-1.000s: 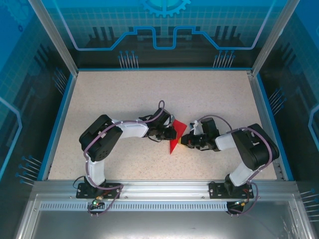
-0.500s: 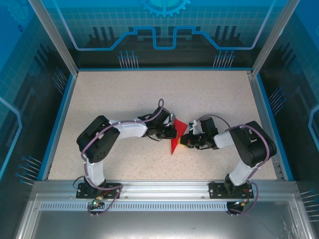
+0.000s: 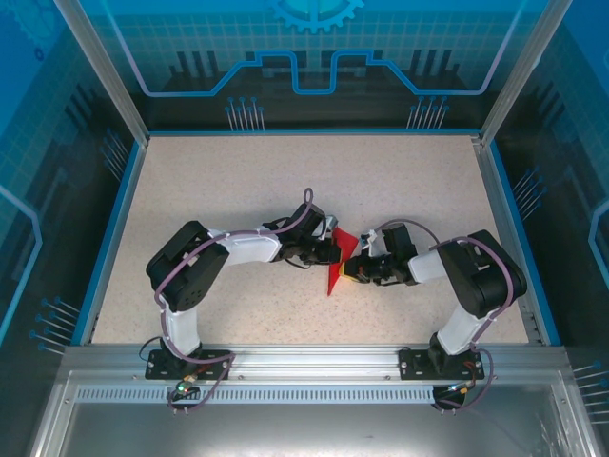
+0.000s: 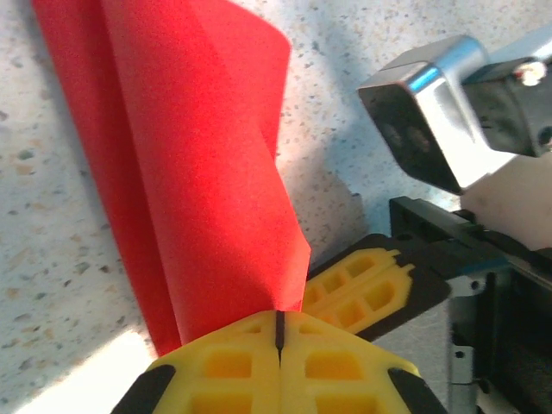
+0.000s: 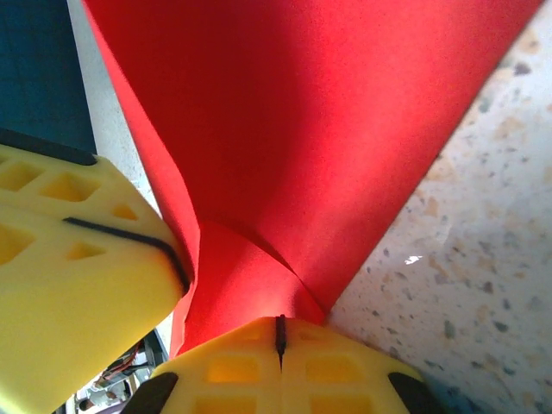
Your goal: Fold a paper plane with a square sheet of paper (pick it up from the middle)
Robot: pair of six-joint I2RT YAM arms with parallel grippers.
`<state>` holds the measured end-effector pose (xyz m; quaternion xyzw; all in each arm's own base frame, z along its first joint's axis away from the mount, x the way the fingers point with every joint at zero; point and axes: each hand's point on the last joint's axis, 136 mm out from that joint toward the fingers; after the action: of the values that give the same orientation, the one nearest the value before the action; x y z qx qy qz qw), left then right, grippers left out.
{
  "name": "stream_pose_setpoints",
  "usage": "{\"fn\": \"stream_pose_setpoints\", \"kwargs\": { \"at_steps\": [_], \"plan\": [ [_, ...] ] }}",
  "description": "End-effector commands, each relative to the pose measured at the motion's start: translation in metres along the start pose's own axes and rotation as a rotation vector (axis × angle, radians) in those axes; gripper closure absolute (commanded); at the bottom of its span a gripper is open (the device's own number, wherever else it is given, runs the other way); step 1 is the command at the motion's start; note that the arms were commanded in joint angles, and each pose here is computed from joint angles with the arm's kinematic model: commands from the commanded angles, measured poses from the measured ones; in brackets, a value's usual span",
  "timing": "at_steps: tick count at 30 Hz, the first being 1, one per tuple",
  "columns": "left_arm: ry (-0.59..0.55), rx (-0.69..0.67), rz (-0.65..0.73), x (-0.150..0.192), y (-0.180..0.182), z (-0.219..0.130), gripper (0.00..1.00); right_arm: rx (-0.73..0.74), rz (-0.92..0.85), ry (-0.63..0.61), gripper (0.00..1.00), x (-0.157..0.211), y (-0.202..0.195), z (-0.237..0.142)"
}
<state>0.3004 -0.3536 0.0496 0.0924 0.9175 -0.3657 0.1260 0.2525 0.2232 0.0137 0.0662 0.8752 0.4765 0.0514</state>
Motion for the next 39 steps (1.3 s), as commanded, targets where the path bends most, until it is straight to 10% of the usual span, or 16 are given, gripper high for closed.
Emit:
{"fn": "stream_pose_setpoints", "kwargs": {
  "at_steps": [1,39],
  "plan": [
    [-0.011,0.073,-0.003,-0.006,-0.018,-0.007,0.98,0.078,0.018,-0.006,0.99,0.002,-0.024,0.010],
    [0.027,0.057,-0.065,0.001,0.019,0.016,0.99,-0.075,0.014,-0.071,0.91,-0.010,0.005,-0.002]
  ]
}}
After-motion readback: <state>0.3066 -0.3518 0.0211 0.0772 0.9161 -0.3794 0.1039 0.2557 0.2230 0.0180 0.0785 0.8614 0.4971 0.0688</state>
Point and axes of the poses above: each hand's point on the last joint's axis, 136 mm out from that joint toward the fingers, its own z axis out along the fingers, its own y axis along the line the jaws close on, x = y × z, and after that the axes turned 2 degrees about z, right-handed
